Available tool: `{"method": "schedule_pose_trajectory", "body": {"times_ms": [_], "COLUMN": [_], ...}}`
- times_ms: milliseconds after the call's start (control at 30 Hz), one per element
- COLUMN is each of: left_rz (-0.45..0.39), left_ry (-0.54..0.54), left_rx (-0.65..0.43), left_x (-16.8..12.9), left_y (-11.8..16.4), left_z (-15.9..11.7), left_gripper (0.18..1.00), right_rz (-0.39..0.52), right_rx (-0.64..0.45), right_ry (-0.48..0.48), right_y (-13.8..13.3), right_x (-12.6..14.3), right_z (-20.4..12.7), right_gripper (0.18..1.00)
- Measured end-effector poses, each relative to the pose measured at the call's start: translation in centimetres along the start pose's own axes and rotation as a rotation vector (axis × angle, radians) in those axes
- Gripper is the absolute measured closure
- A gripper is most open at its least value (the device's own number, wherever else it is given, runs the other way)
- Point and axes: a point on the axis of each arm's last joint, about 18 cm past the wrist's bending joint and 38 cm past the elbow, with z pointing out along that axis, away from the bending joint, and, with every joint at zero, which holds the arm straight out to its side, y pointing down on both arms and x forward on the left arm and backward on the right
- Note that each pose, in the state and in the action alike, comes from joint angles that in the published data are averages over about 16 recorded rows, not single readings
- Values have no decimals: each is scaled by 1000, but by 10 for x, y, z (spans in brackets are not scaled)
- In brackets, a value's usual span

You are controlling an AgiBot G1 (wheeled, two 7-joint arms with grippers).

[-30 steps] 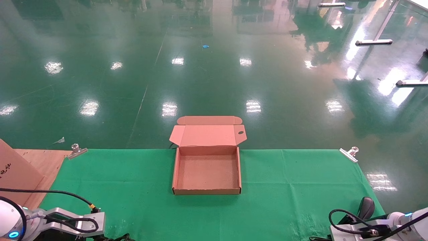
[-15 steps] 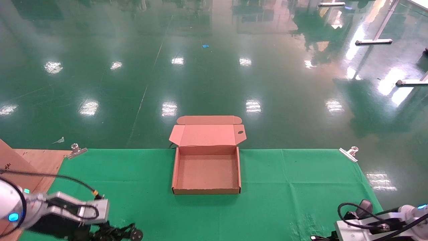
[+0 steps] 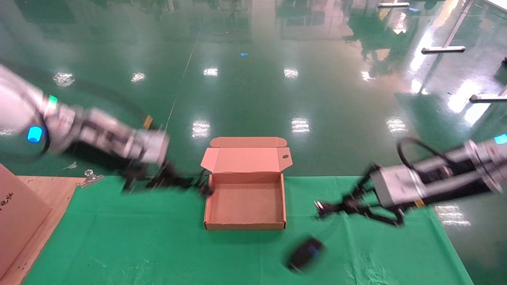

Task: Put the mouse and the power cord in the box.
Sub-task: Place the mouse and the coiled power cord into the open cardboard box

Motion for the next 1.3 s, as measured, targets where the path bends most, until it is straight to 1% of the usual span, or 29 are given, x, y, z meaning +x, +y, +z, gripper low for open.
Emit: {"method": "schedule_pose_trajectory", "body": {"times_ms": [167, 300, 533, 700, 800, 933, 1133, 1300], "left_rz": [79, 119, 148, 168, 179, 188, 205, 206], "left_ry": [-49, -73, -87, -103, -139, -228, -417, -512], "left_rx": [22, 28, 39, 22, -4, -50, -99, -86], "left_x": [-27, -38, -43, -44, -48, -57, -65, -51], "left_y": [-43, -66, -83, -84, -80, -74, -70, -75], "left_z": [-24, -35, -42, -33, -18, 14, 79, 134], "left_gripper": [863, 864, 864, 864, 864, 864, 864, 865], "right_rz": [-46, -65, -77, -77, -78, -79, -79, -72], "right_rx": [31, 46, 59, 71, 81, 94, 111, 114], "right_ry": [41, 58, 67, 70, 72, 74, 72, 65], "right_y": [-33, -52, -69, -77, -81, -86, -88, -82], "right_x": [33, 50, 62, 65, 66, 67, 63, 56], "right_z": [-7, -11, -16, -18, -19, -20, -21, -20], "right_gripper": [953, 953, 954, 954, 954, 954, 954, 954]}}
